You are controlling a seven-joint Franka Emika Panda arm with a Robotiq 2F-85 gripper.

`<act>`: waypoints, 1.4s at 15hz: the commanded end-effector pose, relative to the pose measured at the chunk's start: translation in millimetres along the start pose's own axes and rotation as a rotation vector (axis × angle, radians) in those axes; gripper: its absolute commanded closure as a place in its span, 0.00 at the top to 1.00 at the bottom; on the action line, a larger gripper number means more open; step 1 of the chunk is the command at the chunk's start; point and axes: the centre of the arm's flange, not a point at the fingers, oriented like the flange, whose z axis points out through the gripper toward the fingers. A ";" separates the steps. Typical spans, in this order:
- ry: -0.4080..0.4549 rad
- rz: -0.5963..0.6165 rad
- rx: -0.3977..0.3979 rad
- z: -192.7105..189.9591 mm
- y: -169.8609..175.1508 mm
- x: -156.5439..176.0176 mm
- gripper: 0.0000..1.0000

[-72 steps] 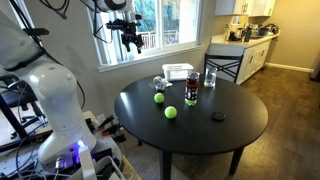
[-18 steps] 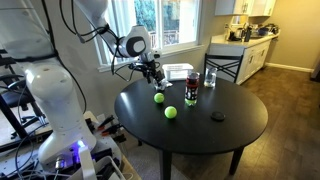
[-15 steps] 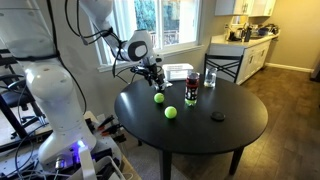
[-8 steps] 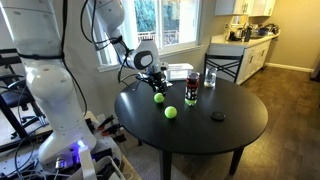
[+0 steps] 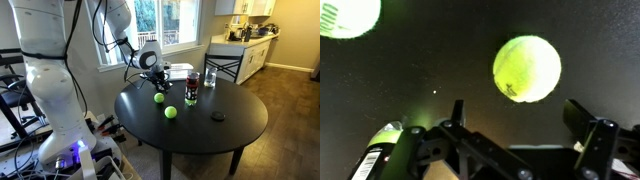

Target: Put the tennis ball on the left in the container.

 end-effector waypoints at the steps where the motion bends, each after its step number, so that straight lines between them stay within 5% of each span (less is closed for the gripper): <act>1: -0.008 -0.033 0.033 15.8 -15.5 5.1 1.00; 20: -0.109 -0.011 0.026 30.0 -18.2 -12.0 1.00; 21: -0.112 -0.012 0.031 29.8 -17.3 -12.9 0.75</act>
